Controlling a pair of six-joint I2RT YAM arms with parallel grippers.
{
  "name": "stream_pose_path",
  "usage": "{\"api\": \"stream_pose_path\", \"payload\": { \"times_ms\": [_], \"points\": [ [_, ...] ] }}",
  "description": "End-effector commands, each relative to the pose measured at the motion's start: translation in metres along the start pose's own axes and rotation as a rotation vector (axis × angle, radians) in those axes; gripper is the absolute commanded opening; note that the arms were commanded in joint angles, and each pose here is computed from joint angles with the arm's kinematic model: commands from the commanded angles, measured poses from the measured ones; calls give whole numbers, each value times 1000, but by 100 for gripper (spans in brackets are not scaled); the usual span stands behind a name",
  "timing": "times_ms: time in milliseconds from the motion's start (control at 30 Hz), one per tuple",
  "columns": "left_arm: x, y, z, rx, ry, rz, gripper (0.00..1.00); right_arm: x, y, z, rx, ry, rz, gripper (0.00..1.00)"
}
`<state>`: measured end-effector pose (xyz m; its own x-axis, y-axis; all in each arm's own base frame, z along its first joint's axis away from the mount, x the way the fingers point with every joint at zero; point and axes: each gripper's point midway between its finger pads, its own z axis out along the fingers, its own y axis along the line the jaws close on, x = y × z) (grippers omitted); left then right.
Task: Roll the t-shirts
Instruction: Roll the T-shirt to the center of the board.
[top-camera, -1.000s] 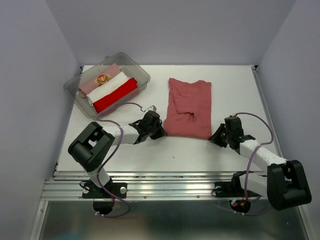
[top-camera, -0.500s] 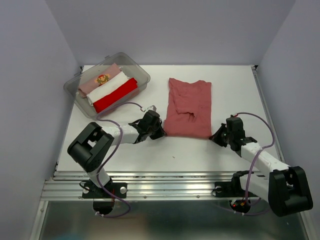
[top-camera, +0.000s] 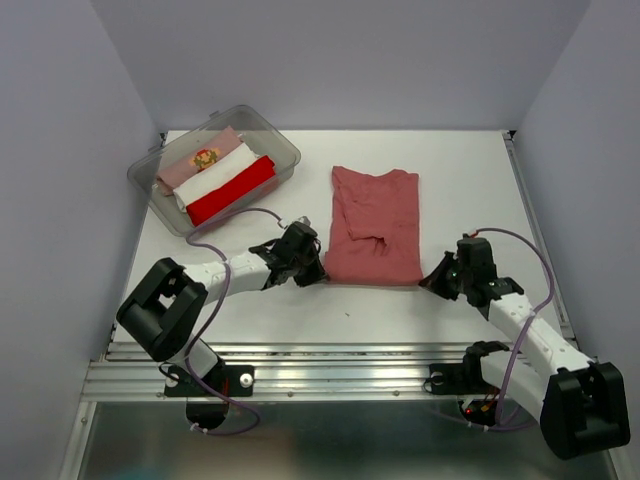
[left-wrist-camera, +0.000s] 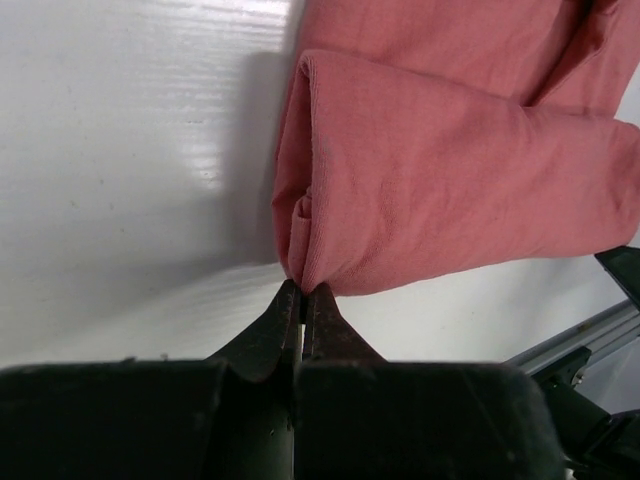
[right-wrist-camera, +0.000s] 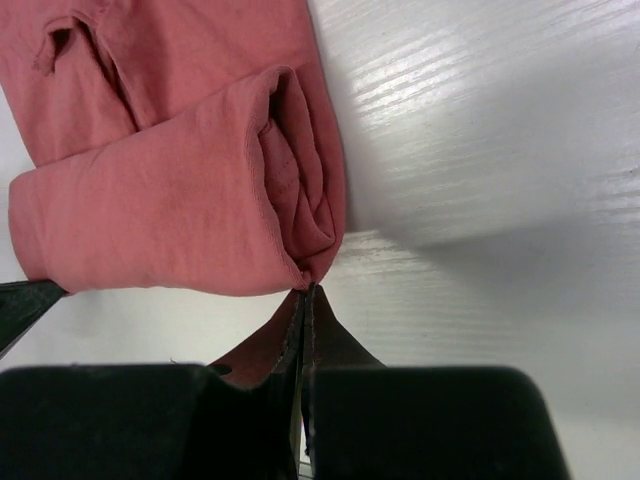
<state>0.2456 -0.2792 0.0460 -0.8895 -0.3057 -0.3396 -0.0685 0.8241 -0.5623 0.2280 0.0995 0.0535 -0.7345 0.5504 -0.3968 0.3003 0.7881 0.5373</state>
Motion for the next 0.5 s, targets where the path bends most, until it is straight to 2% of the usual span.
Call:
{"api": "stream_pose_path", "payload": {
  "times_ms": [0,467],
  "points": [
    [-2,-2,-18,-48,18,-10,0,-18,14,-13,-12,-38,-26,1],
    [-33,-26,-23,-89,1,13,0,-44,27,-16,10,-83,-49,1]
  ]
}}
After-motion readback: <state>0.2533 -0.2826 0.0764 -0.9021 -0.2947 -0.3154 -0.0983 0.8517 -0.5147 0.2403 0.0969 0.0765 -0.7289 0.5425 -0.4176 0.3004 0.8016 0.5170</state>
